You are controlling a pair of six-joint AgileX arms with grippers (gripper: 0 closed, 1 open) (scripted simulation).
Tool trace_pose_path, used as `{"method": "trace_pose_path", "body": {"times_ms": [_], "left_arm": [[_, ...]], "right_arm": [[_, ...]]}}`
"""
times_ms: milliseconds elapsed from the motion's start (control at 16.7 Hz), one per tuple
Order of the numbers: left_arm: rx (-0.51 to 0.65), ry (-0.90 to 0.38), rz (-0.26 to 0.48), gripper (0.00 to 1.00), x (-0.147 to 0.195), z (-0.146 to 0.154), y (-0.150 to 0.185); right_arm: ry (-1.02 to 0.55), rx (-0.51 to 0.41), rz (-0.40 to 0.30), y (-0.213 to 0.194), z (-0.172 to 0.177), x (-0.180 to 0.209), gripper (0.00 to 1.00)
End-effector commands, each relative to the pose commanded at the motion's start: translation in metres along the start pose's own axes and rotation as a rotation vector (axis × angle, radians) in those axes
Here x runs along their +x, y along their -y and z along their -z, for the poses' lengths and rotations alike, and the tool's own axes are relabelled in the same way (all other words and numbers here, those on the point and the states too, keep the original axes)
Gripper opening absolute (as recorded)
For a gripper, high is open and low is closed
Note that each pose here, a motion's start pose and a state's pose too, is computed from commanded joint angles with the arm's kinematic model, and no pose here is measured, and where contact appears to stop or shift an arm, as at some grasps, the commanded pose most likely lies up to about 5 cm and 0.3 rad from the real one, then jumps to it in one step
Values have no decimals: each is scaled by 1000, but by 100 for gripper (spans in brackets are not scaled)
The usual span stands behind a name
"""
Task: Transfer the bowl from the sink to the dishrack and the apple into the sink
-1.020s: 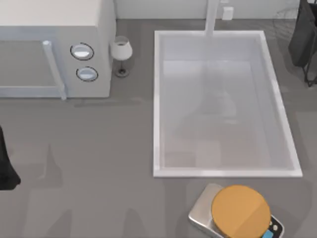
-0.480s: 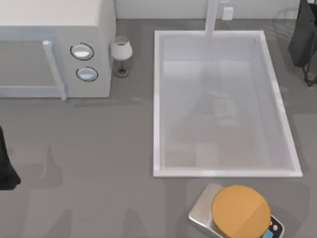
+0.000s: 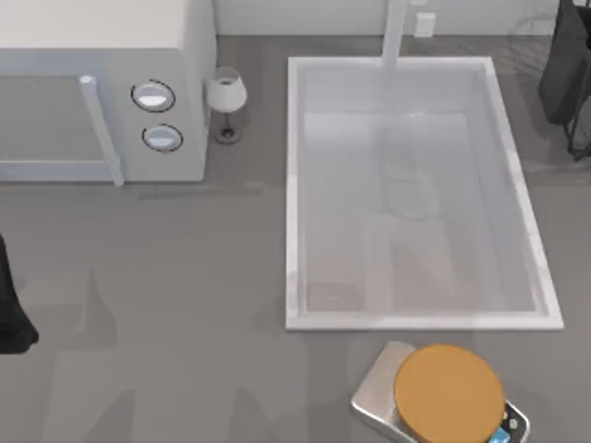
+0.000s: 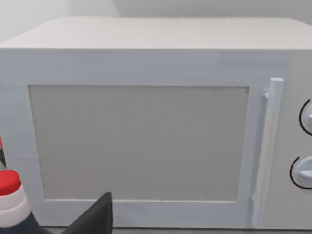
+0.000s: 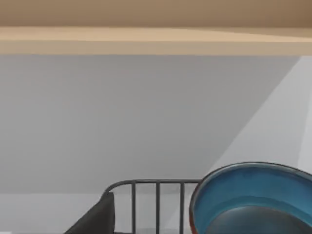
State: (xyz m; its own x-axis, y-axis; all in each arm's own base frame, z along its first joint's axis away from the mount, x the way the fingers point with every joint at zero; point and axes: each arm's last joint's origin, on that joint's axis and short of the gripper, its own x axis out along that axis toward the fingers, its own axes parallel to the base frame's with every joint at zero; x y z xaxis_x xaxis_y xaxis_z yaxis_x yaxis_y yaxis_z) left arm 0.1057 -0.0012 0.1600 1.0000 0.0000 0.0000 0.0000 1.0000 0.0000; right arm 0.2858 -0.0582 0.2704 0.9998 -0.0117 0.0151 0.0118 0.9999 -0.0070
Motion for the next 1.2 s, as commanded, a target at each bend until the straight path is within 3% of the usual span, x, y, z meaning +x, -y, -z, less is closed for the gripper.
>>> {"method": "trace_pose_path", "body": {"times_ms": [300, 600, 960, 1200], "left_arm": [[0, 0, 0, 100, 0, 0, 0], [0, 0, 0, 100, 0, 0, 0], [0, 0, 0, 100, 0, 0, 0], [0, 0, 0, 100, 0, 0, 0]], "right_arm": [[5, 0, -1, -32, 4, -89, 100], [11, 3, -5, -49, 46, -156, 100], [-7, 7, -11, -55, 100, -181, 100], [-15, 7, -12, -56, 107, -182, 100]]}}
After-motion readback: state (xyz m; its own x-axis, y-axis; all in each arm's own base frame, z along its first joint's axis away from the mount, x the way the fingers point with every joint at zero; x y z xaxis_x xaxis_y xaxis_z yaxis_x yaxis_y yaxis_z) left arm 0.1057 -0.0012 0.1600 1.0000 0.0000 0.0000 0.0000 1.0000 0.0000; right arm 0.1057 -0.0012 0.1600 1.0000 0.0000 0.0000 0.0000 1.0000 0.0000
